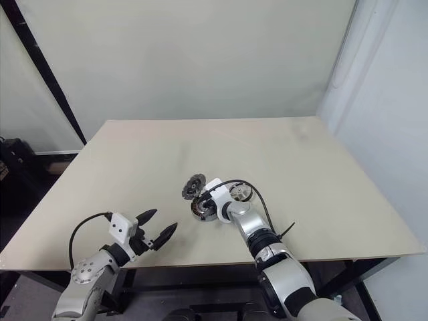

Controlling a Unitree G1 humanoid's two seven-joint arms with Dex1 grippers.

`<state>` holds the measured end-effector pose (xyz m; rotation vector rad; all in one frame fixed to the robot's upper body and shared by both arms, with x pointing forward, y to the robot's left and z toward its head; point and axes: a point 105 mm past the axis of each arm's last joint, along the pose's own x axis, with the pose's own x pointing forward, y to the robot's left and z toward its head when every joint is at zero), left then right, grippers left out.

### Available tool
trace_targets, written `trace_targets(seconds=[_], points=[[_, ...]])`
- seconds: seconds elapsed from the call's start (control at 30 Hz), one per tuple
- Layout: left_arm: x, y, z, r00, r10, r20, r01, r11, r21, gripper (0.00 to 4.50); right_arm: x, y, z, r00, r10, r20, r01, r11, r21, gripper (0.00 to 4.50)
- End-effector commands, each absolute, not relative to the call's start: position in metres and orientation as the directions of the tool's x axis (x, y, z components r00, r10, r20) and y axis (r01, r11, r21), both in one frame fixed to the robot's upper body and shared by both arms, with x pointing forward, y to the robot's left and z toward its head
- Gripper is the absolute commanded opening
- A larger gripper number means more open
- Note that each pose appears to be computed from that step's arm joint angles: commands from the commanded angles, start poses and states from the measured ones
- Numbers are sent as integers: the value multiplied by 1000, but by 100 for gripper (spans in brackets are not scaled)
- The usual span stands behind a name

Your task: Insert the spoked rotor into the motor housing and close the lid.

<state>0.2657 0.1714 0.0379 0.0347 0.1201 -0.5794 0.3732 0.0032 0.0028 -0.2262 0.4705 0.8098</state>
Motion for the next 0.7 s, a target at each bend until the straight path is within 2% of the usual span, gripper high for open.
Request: trace_targets(seconds=[0.03, 0.1, 0.2, 0.4, 0.57, 0.7], points=[[270, 166, 56, 826, -561, -62, 563, 826, 36, 450, 380, 0, 14, 618, 643, -452, -723, 691, -5, 2], [270, 166, 56, 825, -562, -60, 564, 825, 36, 450, 384, -1, 22, 627, 647, -434, -715, 699, 9, 2], [273, 163, 56, 822, -566, -55, 569, 822, 34, 450, 387, -3, 35, 630, 663, -405, -710, 703, 44, 62], [275, 158, 56, 814, -578, -48, 580, 814, 28, 450, 389, -19, 61, 673, 665, -323, -670, 734, 115, 267], [276, 153, 54, 805, -592, -43, 593, 805, 21, 450, 398, -59, 82, 778, 577, -250, -536, 816, 215, 448], [278, 150, 53, 798, -601, -38, 602, 798, 14, 450, 408, -104, 90, 862, 444, -244, -349, 869, 350, 448]])
